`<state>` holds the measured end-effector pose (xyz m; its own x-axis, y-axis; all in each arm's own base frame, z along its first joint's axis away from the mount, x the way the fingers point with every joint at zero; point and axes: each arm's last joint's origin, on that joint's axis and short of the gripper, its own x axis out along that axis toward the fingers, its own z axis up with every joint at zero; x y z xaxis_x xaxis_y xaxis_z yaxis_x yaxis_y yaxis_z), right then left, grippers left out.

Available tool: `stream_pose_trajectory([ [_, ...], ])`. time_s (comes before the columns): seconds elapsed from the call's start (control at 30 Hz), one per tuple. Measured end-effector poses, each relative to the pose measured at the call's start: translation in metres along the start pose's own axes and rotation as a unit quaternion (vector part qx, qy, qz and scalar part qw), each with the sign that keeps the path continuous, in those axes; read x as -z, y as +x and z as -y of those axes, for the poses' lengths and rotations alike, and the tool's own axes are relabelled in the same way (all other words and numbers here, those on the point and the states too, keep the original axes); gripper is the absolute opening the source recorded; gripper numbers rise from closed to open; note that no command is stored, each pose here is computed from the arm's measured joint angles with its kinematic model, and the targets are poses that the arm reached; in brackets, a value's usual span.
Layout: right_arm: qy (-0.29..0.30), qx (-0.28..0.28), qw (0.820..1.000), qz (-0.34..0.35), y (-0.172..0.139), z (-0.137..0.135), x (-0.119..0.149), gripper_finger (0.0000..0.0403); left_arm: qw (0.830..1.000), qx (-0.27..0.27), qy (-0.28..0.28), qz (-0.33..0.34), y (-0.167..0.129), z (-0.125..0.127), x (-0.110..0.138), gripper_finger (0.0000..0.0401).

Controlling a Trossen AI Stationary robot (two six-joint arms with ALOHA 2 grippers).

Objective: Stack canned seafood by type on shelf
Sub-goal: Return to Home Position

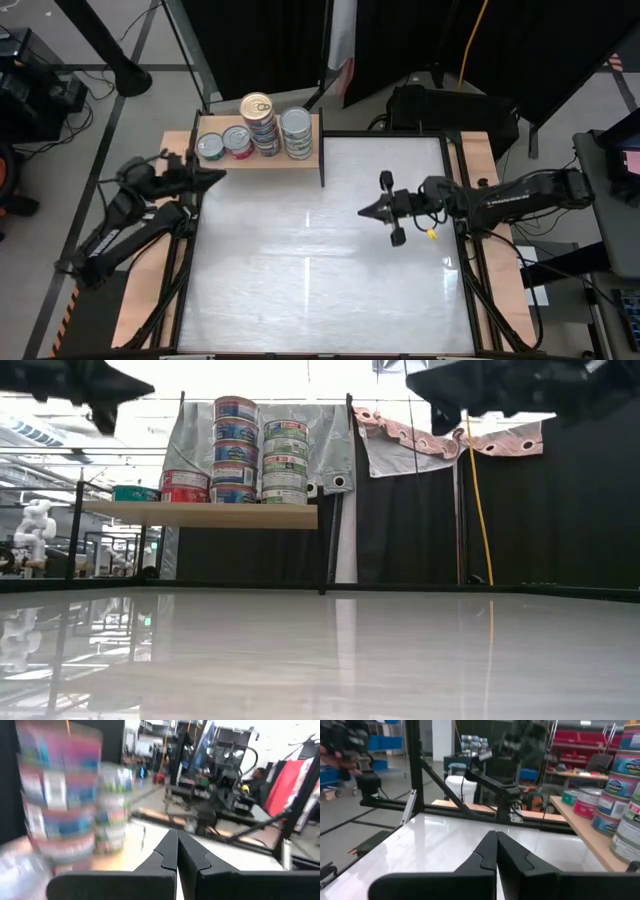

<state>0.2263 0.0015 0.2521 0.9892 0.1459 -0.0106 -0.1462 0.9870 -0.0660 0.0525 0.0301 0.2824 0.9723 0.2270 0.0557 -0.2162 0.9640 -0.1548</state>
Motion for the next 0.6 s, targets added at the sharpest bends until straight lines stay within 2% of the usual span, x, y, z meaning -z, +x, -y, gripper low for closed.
stream_pose_trajectory([
  [0.07, -0.002, -0.005, 1.0, 0.013, -0.004, -0.004, 0.01, 0.0, 1.0, 0.009, -0.026, -0.014, 0.002, -0.004, 0.016, 0.0],
  [0.2, 0.001, -0.013, 1.0, 0.021, -0.015, -0.011, 0.033, 0.0, 0.999, 0.031, -0.03, -0.019, 0.009, -0.01, 0.042, 0.0],
  [0.4, 0.03, -0.002, 0.999, 0.025, -0.031, -0.015, 0.06, 0.0, 0.999, 0.038, -0.03, -0.017, 0.014, -0.009, 0.058, 0.0],
  [0.6, 0.033, 0.0, 0.999, 0.02, -0.039, -0.017, 0.071, 0.0, 0.998, 0.055, -0.029, -0.007, 0.021, -0.005, 0.071, 0.0],
])
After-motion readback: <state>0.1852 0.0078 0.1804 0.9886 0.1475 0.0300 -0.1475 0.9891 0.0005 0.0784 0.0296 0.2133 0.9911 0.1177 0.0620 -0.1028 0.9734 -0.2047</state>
